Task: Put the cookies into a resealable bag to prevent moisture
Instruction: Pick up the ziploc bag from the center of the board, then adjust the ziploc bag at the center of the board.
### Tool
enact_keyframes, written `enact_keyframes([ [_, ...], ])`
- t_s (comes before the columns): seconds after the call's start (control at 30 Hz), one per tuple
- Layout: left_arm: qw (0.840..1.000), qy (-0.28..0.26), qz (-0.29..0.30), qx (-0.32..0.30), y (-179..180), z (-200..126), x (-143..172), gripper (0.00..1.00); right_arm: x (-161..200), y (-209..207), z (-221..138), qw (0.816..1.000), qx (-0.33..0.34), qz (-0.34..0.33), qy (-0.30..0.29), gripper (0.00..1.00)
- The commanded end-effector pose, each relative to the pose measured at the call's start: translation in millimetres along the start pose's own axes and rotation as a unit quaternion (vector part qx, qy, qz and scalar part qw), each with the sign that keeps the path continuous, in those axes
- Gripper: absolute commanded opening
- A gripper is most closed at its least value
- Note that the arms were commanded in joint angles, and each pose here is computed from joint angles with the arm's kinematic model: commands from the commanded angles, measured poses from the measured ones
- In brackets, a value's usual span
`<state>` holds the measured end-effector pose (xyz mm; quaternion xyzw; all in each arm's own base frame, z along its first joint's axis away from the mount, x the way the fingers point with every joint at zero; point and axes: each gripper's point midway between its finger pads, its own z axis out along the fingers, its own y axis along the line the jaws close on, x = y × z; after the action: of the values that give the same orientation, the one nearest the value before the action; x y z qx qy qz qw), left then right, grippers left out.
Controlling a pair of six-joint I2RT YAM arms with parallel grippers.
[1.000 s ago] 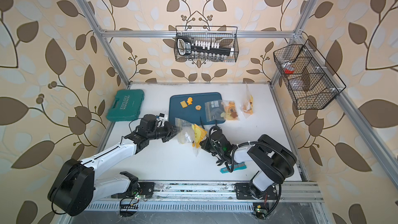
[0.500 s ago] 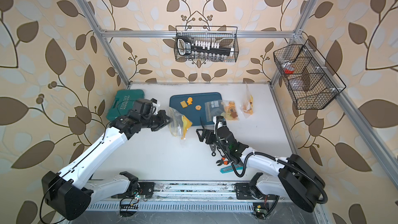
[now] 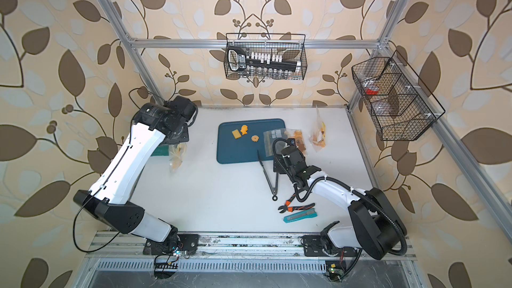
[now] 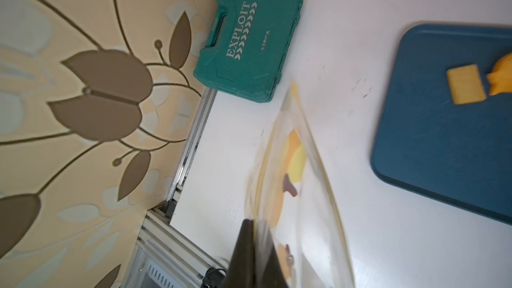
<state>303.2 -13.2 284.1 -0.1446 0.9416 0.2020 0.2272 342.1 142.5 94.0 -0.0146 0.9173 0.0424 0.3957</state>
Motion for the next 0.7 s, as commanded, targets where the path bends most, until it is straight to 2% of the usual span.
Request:
enact_keyframes([
  [0.0,0.996,0.053,0.069,-0.01,-12,22,21,0.0,-4,5,7,0.995,0.022,-0.098,0.006,0.99],
  [0.23,0.99,0.1,0.089,0.049,-52,45,36,0.0,-18,12,38,0.986,0.061,-0.151,0.017,0.99],
  [0.43,0.988,0.102,0.097,0.059,-56,50,38,0.0,-16,8,66,0.967,0.111,-0.223,0.055,0.99],
  [0.67,0.986,0.106,0.098,0.079,-62,53,42,0.0,-34,8,86,0.956,0.15,-0.249,0.042,0.99],
])
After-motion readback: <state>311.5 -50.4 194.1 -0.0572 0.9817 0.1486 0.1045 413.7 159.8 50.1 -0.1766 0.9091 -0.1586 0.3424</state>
